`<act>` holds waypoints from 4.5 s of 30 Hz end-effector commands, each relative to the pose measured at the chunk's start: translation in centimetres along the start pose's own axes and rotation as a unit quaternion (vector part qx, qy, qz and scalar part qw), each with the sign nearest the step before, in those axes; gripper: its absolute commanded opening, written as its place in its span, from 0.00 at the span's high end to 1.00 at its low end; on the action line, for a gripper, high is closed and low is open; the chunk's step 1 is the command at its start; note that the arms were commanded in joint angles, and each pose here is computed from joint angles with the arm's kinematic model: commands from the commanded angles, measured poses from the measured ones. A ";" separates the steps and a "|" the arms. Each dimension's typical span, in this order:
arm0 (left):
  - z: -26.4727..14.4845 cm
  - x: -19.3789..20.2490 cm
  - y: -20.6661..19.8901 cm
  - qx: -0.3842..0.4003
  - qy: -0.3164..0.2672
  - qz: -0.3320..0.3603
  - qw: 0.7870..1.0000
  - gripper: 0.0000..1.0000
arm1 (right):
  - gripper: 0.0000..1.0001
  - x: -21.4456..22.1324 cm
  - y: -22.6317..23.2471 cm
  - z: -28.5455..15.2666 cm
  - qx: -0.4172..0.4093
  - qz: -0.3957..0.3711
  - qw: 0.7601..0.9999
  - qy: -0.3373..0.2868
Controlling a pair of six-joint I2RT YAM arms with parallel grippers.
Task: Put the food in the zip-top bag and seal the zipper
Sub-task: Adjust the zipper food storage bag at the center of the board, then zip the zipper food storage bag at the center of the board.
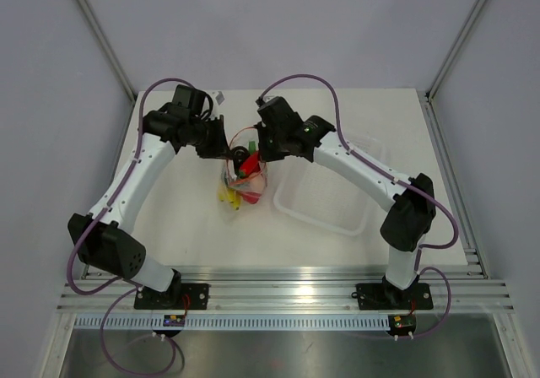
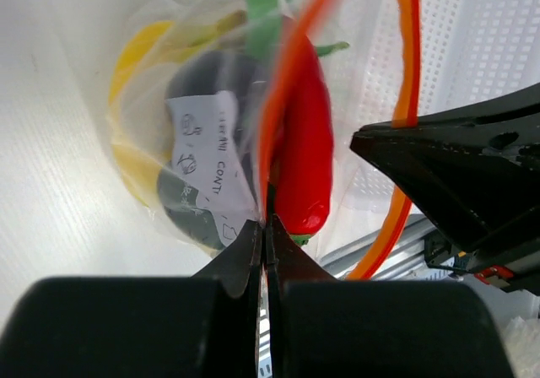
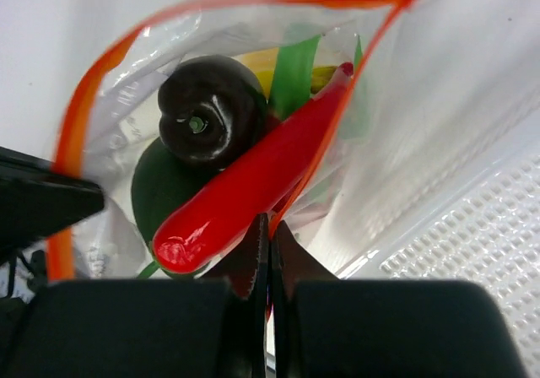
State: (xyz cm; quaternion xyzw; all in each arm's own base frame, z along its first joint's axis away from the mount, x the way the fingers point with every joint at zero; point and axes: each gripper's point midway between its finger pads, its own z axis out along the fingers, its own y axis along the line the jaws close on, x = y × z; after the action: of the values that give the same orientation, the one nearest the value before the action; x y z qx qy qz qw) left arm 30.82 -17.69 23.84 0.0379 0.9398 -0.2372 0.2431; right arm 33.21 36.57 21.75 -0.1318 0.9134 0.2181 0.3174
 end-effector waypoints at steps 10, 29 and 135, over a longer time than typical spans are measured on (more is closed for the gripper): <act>-0.1 -2.8 -0.6 0.003 -0.036 0.017 0.999 1.00 | 0.94 -1.7 1.2 -0.6 -0.017 0.030 0.998 -0.051; 0.3 -1.8 -0.8 0.019 -0.015 0.051 0.998 1.00 | 0.43 -3.1 -3.4 -1.6 0.021 0.043 0.997 -0.065; 0.6 1.6 -2.6 -0.001 -0.093 0.230 0.969 1.00 | 0.34 -0.1 -1.2 -3.2 -0.256 -0.379 0.864 -0.209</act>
State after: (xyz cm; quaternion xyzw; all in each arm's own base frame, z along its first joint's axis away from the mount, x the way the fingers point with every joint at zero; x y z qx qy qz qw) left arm 28.45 -19.67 21.63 0.2218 0.8992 -0.1576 0.3426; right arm 31.01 32.08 19.90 -0.4382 0.7007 0.3303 0.4558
